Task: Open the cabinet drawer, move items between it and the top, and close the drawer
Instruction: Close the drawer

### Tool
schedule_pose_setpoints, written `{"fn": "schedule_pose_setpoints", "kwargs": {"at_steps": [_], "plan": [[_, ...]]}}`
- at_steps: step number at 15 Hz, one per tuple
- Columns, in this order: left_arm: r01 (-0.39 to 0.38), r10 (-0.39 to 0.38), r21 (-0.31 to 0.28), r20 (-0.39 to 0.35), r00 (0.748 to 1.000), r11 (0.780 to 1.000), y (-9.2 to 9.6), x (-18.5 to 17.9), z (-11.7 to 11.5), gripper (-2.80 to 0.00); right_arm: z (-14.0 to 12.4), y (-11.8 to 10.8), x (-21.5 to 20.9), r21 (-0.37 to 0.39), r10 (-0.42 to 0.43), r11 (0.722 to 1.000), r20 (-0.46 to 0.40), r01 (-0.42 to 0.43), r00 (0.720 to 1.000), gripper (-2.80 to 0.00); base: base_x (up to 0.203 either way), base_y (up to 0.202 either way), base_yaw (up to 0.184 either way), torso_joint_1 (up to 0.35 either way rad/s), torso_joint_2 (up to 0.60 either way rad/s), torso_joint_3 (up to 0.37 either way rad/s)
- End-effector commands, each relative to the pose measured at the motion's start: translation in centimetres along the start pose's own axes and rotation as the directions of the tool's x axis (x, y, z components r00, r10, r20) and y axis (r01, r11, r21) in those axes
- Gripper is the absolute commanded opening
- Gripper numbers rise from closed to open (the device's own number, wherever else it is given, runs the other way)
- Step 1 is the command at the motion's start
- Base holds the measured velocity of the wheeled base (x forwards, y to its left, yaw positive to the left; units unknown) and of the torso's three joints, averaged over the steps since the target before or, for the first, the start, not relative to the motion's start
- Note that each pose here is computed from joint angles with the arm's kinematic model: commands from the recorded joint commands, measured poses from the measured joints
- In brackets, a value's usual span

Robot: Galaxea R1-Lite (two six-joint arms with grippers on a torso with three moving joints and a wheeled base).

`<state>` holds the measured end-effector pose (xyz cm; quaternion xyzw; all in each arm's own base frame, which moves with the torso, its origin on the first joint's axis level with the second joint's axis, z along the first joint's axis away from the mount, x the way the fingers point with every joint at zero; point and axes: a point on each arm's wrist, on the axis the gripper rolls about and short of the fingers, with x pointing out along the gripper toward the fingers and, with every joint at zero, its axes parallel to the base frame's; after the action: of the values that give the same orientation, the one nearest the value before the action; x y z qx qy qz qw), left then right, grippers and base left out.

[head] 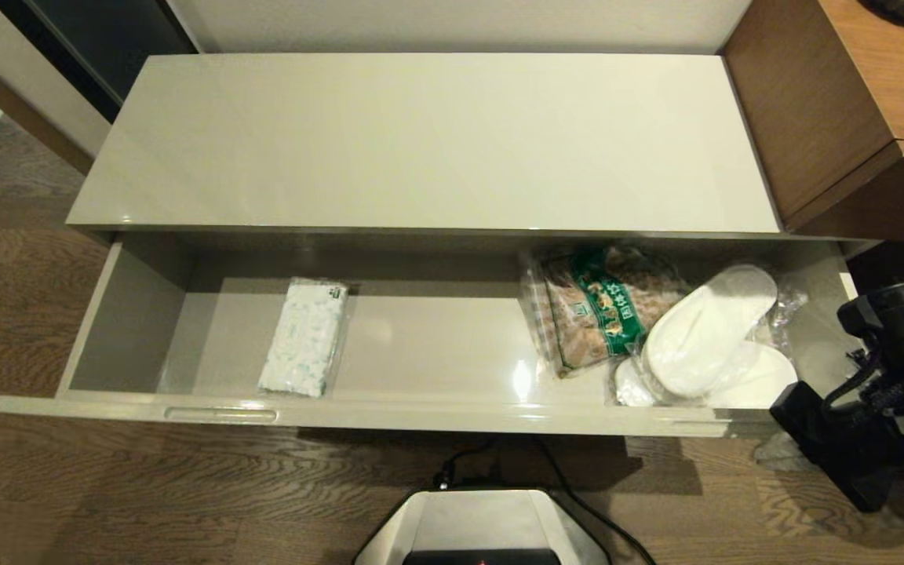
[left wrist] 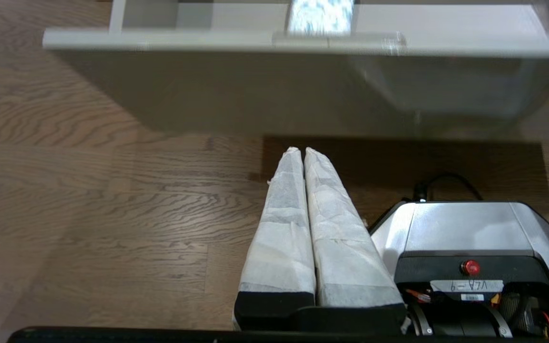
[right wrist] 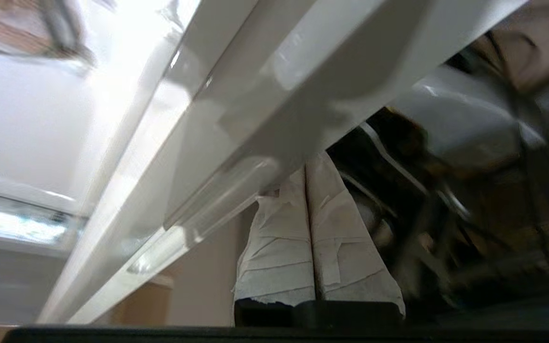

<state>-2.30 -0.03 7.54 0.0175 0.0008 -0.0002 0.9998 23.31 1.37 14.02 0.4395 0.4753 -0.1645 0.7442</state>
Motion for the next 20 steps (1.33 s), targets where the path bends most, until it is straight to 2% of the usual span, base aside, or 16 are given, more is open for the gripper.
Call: {"fn": "schedule_pose_setpoints", "kwargs": {"at_steps": [1, 4, 6, 10, 13, 15, 18, 20], "plan": [[0.000, 0.000, 0.000, -0.001, 1.000, 1.000, 0.0, 0.0, 0.0, -2.80, 0.6, 0.8, 0.4, 0.022, -0.007, 1.000, 0.008, 0.007, 1.000, -2.80, 0.000, 0.000, 0.000, 0.000, 0.00, 0.000], [0.000, 0.000, 0.000, -0.001, 1.000, 1.000, 0.0, 0.0, 0.0, -2.80, 2.2, 2.8, 0.0, 0.035, 0.045, 0.998, 0.058, -0.047, 0.997, -2.80, 0.000, 0.000, 0.000, 0.000, 0.00, 0.000], [0.000, 0.000, 0.000, -0.001, 1.000, 1.000, 0.0, 0.0, 0.0, -2.80, 4.2, 5.0, 0.0, 0.037, 0.093, 0.995, 0.100, -0.097, 0.991, -2.80, 0.000, 0.000, 0.000, 0.000, 0.00, 0.000], [0.000, 0.000, 0.000, -0.001, 1.000, 1.000, 0.0, 0.0, 0.0, -2.80, 7.7, 9.8, -1.2, -0.001, 0.230, 0.972, 0.195, -0.235, 0.953, -2.80, 0.000, 0.000, 0.000, 0.000, 0.00, 0.000], [0.000, 0.000, 0.000, -0.001, 1.000, 1.000, 0.0, 0.0, 0.0, -2.80, 9.4, 12.0, -0.2, -0.018, 0.272, 0.961, 0.217, -0.275, 0.937, -2.80, 0.000, 0.000, 0.000, 0.000, 0.00, 0.000], [0.000, 0.000, 0.000, -0.001, 1.000, 1.000, 0.0, 0.0, 0.0, -2.80, 10.0, 12.4, 1.2, -0.015, 0.262, 0.964, 0.211, -0.265, 0.942, -2.80, 0.000, 0.000, 0.000, 0.000, 0.00, 0.000], [0.000, 0.000, 0.000, -0.001, 1.000, 1.000, 0.0, 0.0, 0.0, -2.80, 9.6, 12.0, 0.8, -0.011, 0.248, 0.968, 0.203, -0.251, 0.947, -2.80, 0.000, 0.000, 0.000, 0.000, 0.00, 0.000], [0.000, 0.000, 0.000, -0.001, 1.000, 1.000, 0.0, 0.0, 0.0, -2.80, 8.4, 11.2, -2.7, -0.027, 0.269, 0.963, 0.220, -0.269, 0.938, -2.80, 0.000, 0.000, 0.000, 0.000, 0.00, 0.000]]}}
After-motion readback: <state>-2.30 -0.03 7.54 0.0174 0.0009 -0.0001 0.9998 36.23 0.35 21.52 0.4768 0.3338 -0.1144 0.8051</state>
